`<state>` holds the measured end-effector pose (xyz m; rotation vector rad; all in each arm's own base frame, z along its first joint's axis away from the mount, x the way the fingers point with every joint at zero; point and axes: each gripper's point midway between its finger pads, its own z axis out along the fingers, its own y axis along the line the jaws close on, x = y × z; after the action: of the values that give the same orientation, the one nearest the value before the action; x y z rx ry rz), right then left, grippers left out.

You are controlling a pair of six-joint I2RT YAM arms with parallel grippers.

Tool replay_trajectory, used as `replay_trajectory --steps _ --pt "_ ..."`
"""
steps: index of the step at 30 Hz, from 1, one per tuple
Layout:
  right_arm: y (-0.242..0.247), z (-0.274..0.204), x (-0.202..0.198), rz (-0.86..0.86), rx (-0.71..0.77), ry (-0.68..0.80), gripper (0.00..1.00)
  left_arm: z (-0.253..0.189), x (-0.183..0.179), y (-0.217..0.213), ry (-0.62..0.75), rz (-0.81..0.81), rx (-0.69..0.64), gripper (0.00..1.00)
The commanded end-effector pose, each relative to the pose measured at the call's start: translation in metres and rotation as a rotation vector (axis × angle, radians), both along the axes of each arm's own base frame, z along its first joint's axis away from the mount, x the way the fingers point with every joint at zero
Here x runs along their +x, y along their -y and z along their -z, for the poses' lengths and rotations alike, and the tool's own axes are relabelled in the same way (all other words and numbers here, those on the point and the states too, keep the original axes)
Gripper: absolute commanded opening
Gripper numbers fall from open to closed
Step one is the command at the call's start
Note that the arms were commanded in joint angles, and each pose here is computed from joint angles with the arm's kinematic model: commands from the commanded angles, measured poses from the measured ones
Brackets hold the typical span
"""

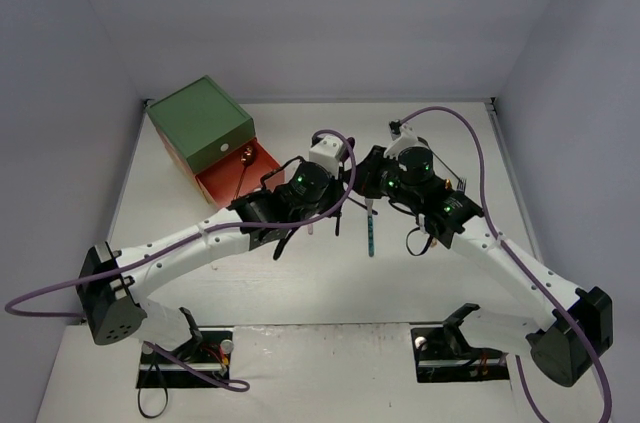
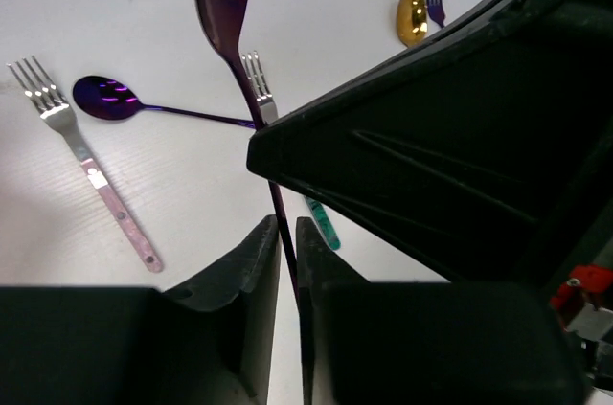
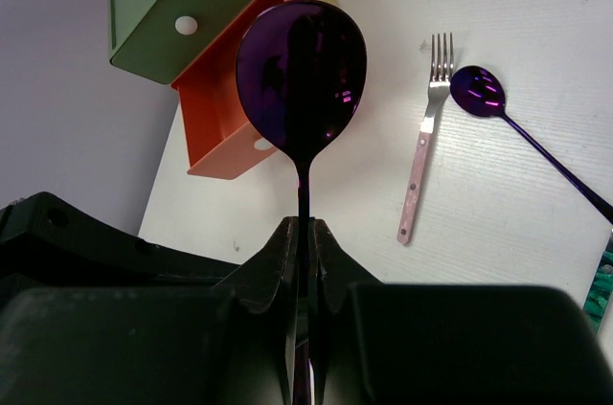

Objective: Sort the eating utensils into containers

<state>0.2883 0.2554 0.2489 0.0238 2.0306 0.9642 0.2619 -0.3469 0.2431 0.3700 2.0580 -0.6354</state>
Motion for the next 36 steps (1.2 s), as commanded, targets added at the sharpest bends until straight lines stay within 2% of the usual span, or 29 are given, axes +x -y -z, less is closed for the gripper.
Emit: replay_trajectory --steps 1,3,5,7,9,11,15,20,25,31,36 --pt "-0.009 -0.035 -0.002 -0.017 0.091 0.095 0.00 -0.043 0.008 0.006 0.074 -0.043 -0.107 0.03" --pt "-0.009 -0.034 -0.002 -0.016 0.093 0.094 0.00 -0.042 0.009 0.003 0.075 -0.052 -0.102 0.00" --pt "-0.007 -0.032 -0.003 -0.010 0.091 0.092 0.09 -0.035 0.009 -0.001 0.065 -0.065 -0.083 0.00" --pt "-0.006 -0.031 -0.003 -0.005 0.089 0.092 0.23 -0.033 0.009 -0.008 0.068 -0.088 -0.076 0.00" --pt "-0.004 -0.028 -0.003 0.000 0.080 0.092 0.42 -0.029 0.011 -0.019 0.076 -0.118 -0.045 0.00" --pt "-0.002 -0.028 -0.003 0.008 0.077 0.098 0.50 -0.024 0.012 -0.035 0.083 -0.152 0.008 0.00" --pt "0.005 -0.028 -0.006 0.019 0.061 0.118 0.55 -0.015 0.024 -0.088 0.083 -0.238 0.155 0.00" --pt "0.023 -0.024 -0.009 0.062 0.014 0.143 0.57 -0.019 0.045 -0.167 0.096 -0.317 0.256 0.00" --pt "0.035 -0.009 -0.011 0.080 -0.059 0.129 0.59 -0.008 0.067 -0.219 0.072 -0.285 0.412 0.00" --pt "0.037 0.004 -0.017 0.058 -0.084 0.109 0.59 0.011 0.099 -0.241 0.036 -0.220 0.532 0.00" --pt "0.038 0.007 -0.021 0.042 -0.097 0.106 0.60 0.029 0.116 -0.242 0.010 -0.216 0.533 0.00"
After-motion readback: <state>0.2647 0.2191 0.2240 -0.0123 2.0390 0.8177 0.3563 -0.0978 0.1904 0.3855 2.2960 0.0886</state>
